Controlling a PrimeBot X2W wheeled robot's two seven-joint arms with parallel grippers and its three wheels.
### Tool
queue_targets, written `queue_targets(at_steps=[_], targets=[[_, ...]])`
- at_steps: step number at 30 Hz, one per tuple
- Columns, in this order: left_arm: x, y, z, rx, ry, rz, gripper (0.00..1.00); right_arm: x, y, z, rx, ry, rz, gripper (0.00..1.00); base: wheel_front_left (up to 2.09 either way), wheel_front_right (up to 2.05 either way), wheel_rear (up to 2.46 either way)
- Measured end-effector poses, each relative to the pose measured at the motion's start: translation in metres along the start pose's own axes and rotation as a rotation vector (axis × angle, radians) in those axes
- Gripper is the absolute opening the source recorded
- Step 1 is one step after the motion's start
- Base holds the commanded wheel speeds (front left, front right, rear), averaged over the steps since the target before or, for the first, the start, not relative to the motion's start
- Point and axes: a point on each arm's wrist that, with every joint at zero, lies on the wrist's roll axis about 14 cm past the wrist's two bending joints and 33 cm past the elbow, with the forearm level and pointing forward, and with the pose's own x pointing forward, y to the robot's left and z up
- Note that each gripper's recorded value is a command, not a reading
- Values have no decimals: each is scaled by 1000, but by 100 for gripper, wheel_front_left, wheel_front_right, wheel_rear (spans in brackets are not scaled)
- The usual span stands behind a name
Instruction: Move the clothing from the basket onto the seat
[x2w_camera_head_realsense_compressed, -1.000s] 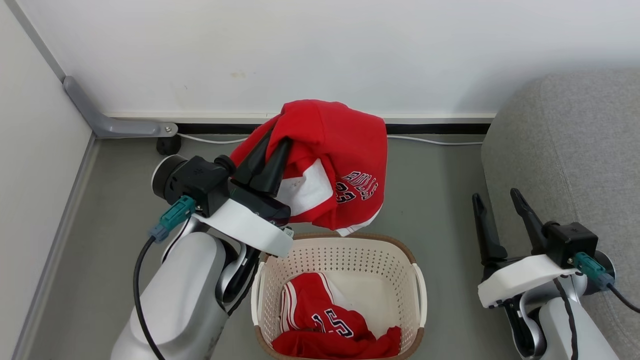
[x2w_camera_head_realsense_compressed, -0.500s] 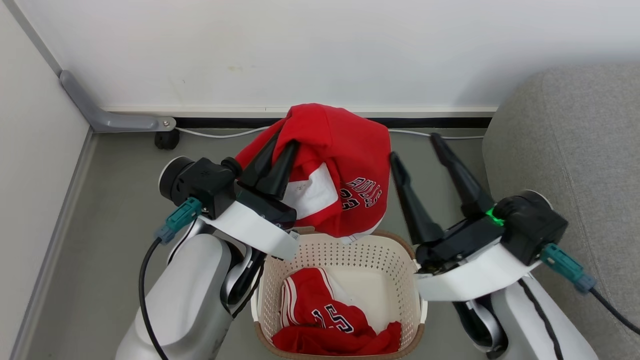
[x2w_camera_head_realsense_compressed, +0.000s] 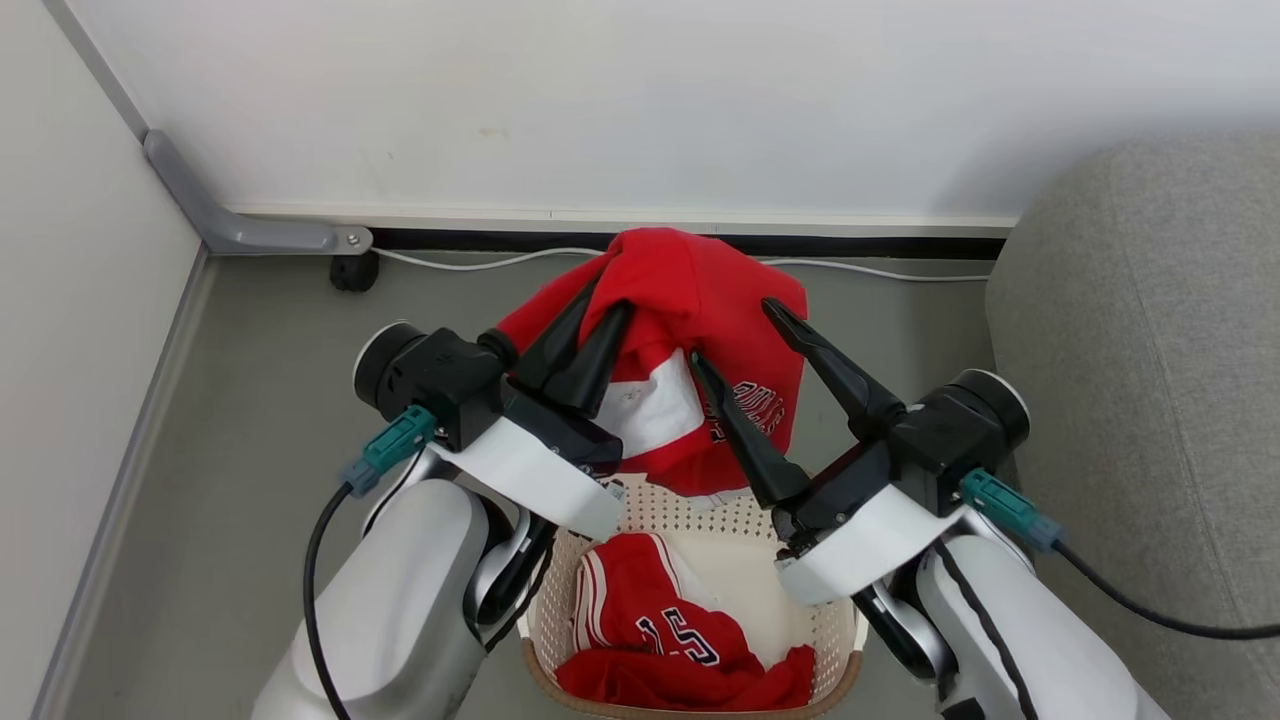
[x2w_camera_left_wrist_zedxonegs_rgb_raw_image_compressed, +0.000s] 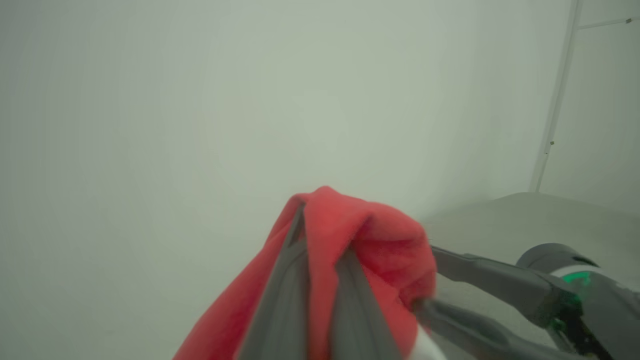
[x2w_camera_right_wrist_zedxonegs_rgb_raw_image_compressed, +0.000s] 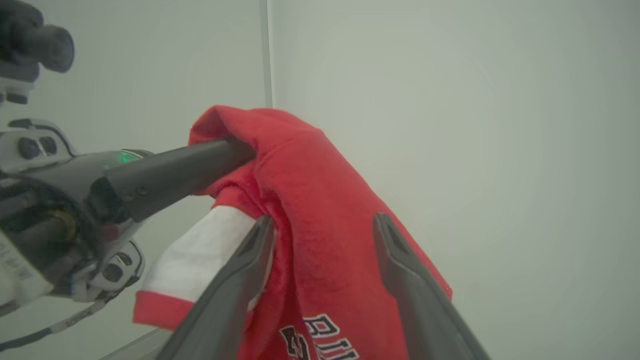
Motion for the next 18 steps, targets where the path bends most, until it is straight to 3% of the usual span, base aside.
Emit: queue_targets(at_steps=[16, 17, 18], targets=[[-12, -10, -1, -2, 19, -19, 0, 8, 17, -62, -18, 209, 74, 97, 0, 0, 0], [-13, -9, -1, -4, 20, -17, 0, 9, 20, -63, -6, 211, 80, 50, 0, 0, 0], [-14, -8, -1, -6, 21, -13, 0, 10, 22, -63, 5, 210, 85, 9, 0, 0, 0]])
